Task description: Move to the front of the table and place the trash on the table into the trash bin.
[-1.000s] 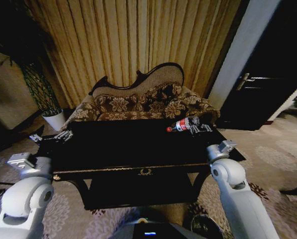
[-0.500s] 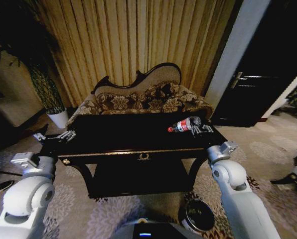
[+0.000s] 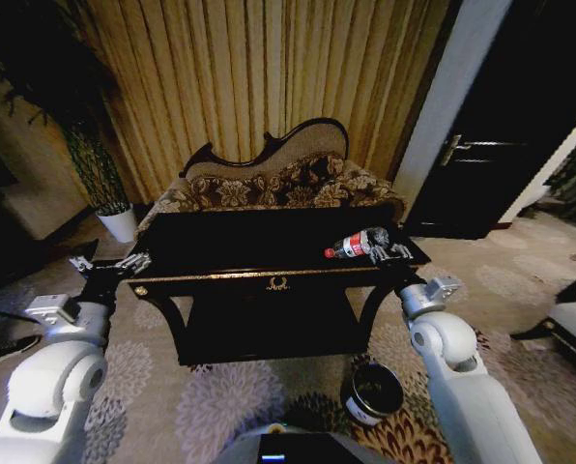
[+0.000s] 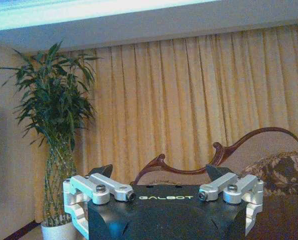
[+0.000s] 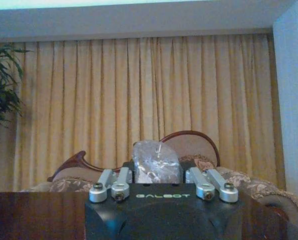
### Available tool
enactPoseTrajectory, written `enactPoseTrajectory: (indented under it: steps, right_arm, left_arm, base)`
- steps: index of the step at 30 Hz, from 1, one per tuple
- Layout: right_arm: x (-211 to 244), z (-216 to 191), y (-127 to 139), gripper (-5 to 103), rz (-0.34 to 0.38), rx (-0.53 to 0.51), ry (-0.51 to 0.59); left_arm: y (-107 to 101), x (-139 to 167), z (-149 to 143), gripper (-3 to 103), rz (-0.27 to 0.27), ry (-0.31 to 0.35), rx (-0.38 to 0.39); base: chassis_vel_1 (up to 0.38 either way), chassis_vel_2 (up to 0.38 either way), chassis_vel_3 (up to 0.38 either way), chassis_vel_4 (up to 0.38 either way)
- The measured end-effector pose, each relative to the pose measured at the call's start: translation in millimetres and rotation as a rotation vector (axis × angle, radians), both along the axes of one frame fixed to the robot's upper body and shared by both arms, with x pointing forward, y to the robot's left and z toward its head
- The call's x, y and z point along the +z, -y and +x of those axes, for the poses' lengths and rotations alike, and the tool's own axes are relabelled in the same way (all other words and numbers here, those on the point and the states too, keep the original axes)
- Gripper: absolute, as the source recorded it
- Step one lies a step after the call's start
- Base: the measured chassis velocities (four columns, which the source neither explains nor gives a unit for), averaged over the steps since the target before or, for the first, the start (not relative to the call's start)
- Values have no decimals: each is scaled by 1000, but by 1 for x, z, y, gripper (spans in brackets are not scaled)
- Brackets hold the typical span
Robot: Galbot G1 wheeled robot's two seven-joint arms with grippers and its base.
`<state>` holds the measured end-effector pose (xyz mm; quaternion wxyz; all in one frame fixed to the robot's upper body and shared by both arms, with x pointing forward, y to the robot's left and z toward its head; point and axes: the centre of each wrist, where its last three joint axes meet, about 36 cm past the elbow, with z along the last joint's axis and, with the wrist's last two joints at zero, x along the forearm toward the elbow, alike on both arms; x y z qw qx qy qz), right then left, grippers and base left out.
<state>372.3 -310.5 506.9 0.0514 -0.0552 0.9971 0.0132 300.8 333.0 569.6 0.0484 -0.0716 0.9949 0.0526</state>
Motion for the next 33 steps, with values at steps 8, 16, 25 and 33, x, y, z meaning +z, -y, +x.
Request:
enactPoseTrajectory:
  steps: [8,16,25,33]
  right_arm:
    - [-7,1,-13,41,-2,25,-12]
    - [-49,9,-4,41,-67,-24,-125]
    - [-164,21,43,41,-136,-125,-480]
    - [-223,36,80,41,-266,-242,-587]
  left_arm:
    - [0,-4,1,100,-5,18,-19]
    - [0,-4,1,100,-9,18,-33]
    - [-1,8,-5,100,-40,1,-54]
    - [-7,7,-7,100,-46,16,-55]
  base:
    - [237,-233,-229,220]
    - [43,-35,-33,48]
    - [-12,15,12,-17]
    - [0,0,0,0]
